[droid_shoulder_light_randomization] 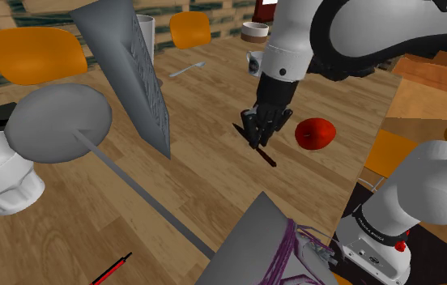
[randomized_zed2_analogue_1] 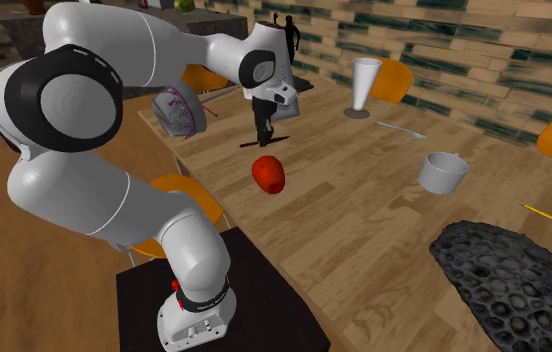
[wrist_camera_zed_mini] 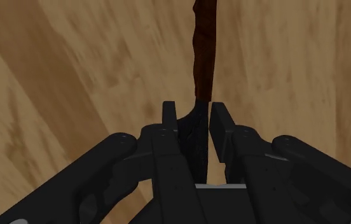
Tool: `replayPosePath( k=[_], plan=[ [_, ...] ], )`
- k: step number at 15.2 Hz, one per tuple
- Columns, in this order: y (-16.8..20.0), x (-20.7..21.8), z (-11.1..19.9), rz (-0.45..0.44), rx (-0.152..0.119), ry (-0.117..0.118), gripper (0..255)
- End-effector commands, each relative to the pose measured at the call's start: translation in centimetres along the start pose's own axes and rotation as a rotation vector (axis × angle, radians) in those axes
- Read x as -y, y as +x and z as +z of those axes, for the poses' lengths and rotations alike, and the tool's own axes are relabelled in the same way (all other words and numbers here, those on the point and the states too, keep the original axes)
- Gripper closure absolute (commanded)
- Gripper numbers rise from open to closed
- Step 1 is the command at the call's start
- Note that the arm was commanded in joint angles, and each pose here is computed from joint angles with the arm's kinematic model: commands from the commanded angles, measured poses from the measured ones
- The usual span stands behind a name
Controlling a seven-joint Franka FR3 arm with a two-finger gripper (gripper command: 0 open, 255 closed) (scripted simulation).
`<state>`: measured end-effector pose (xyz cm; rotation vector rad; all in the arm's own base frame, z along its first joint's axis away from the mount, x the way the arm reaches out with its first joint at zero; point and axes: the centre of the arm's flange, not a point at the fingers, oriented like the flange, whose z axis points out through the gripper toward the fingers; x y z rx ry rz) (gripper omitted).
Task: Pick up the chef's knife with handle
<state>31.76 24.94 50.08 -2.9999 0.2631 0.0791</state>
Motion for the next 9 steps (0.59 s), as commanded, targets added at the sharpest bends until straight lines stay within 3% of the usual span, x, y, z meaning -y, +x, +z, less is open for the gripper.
replayPosePath(
  k=[1, 9],
  plan=[
    [-0.1, 0.1, -1.1, 0.000, 0.000, 0.000, 255],
    [-0.4, 0.5, -4.3, 0.000, 0.000, 0.000, 255]
  ],
)
